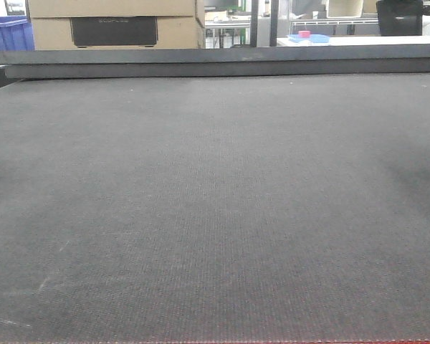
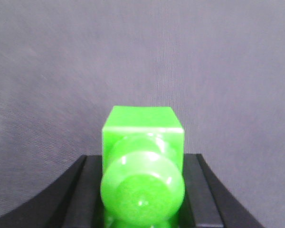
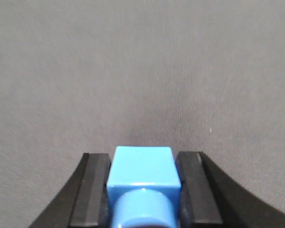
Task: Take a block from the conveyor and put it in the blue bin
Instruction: 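Lift both held blocks up off the conveyor belt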
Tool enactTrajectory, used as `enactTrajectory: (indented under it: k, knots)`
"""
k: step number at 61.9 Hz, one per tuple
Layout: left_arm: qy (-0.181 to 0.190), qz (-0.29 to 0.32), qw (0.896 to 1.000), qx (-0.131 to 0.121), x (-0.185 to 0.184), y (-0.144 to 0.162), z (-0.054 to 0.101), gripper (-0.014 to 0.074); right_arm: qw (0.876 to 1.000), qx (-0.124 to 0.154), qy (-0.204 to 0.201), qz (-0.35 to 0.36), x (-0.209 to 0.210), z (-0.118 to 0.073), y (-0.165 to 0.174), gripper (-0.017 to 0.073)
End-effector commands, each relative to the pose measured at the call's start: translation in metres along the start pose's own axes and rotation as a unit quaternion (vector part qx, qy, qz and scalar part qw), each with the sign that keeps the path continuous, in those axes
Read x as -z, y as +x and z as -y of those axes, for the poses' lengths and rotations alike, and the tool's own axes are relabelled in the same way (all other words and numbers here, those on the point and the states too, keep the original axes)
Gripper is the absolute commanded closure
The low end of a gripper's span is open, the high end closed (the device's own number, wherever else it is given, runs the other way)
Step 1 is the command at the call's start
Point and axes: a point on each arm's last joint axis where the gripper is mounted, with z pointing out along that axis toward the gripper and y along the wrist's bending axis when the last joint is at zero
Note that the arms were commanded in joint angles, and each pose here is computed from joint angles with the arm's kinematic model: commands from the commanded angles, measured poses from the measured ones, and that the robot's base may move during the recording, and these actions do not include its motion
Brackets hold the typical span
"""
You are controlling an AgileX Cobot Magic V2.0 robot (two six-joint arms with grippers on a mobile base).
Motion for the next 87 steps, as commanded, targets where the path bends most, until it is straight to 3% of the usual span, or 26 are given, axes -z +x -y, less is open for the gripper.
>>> enactTrajectory:
  k: [1, 11, 18, 25, 39, 50, 59, 87]
  knots:
    - [0.000, 0.069, 0.998, 0.007, 0.023, 0.012, -0.003, 0.0704, 0.998, 0.000, 0.003, 0.056, 0.021, -0.001, 0.004, 0.0722]
    - [0.005, 0.145, 0.989, -0.006, 0.068, 0.035, -0.005, 0.0704, 0.989, 0.003, 0.007, 0.147, 0.065, -0.002, 0.019, 0.0722]
    - [-0.001, 0.191, 0.981, -0.045, 0.092, 0.044, -0.006, 0.0704, 0.983, 0.005, 0.006, 0.185, 0.086, -0.003, 0.025, 0.0722]
    - [-0.008, 0.260, 0.962, -0.085, 0.124, 0.046, -0.005, 0.0704, 0.974, 0.008, 0.004, 0.227, 0.109, -0.005, 0.026, 0.0722]
    - [-0.001, 0.354, 0.931, -0.088, 0.166, 0.052, -0.003, 0.0704, 0.957, 0.011, 0.002, 0.290, 0.143, -0.007, 0.031, 0.0722]
    - [0.003, 0.392, 0.916, -0.088, 0.184, 0.058, -0.002, 0.0704, 0.949, 0.013, 0.001, 0.316, 0.157, -0.008, 0.035, 0.0722]
    - [0.004, 0.405, 0.910, -0.088, 0.190, 0.060, -0.002, 0.0704, 0.947, 0.013, 0.000, 0.321, 0.159, -0.008, 0.035, 0.0722]
    - [0.004, 0.405, 0.910, -0.088, 0.190, 0.060, -0.002, 0.0704, 0.947, 0.013, 0.000, 0.321, 0.159, -0.008, 0.035, 0.0722]
